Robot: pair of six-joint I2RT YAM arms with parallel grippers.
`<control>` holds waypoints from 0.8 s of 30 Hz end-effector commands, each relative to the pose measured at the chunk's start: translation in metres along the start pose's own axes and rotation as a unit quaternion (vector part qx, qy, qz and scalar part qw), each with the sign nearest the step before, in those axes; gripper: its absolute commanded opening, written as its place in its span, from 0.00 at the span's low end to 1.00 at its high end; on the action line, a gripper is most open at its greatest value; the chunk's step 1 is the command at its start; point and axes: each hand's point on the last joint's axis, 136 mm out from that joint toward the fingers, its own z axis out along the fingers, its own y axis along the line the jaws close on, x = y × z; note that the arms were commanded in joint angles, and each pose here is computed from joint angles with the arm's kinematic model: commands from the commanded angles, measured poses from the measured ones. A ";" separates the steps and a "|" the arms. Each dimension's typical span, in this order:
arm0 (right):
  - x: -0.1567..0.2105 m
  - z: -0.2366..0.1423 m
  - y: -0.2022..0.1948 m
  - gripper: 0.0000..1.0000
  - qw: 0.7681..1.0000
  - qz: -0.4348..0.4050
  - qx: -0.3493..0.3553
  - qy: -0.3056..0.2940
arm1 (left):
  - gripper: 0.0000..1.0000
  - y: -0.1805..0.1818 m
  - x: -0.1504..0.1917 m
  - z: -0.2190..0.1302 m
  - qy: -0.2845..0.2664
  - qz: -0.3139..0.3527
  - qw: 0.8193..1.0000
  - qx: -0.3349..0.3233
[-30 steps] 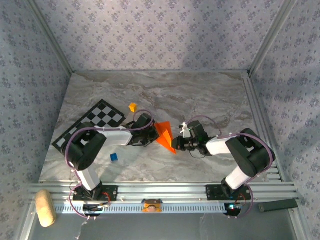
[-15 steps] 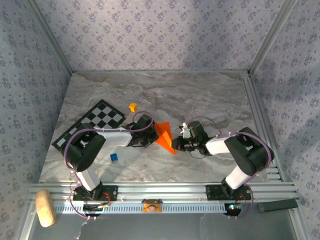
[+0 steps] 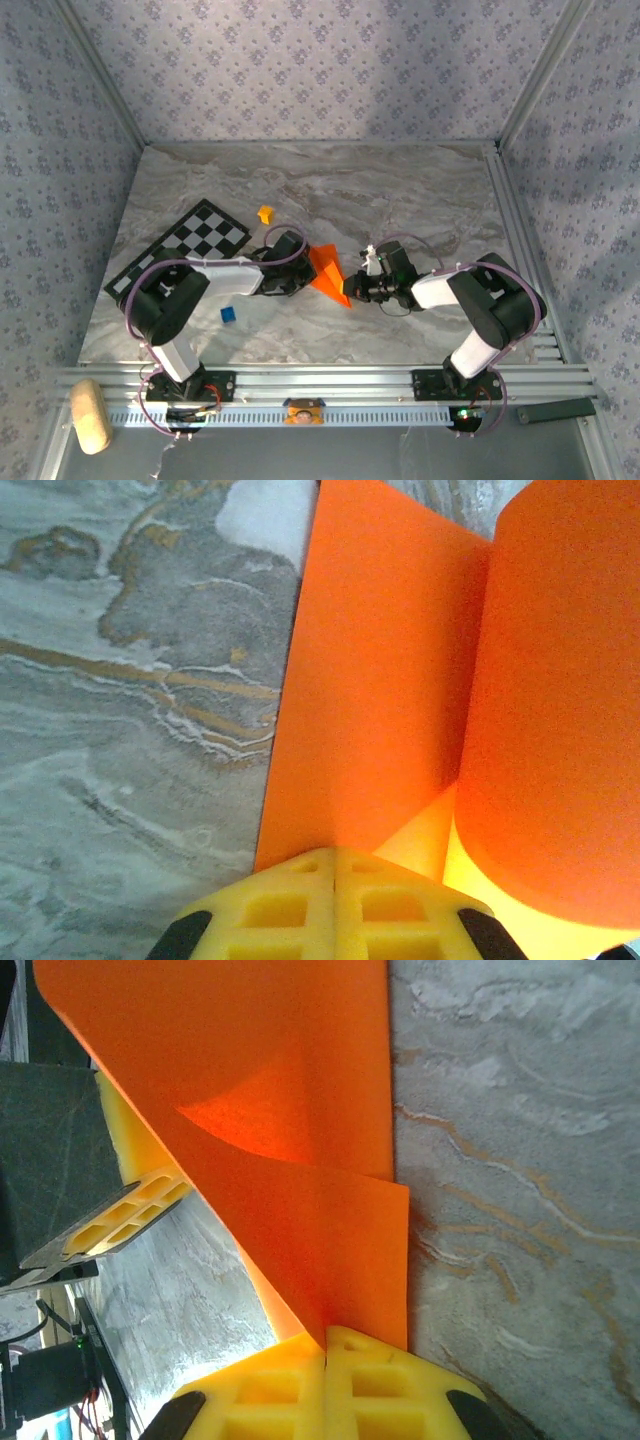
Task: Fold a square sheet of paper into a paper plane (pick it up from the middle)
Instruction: Fourth fold the wing at the center of the table.
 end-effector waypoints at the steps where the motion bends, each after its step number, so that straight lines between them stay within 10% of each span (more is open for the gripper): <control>1: 0.008 0.001 -0.004 0.00 1.000 0.017 0.006 0.012 | 0.05 0.034 0.003 -0.002 -0.007 -0.018 0.998 -0.058; 24: 0.019 0.010 -0.016 0.00 0.998 0.048 0.021 0.030 | 0.16 -0.009 -0.012 -0.024 -0.041 0.052 0.998 -0.003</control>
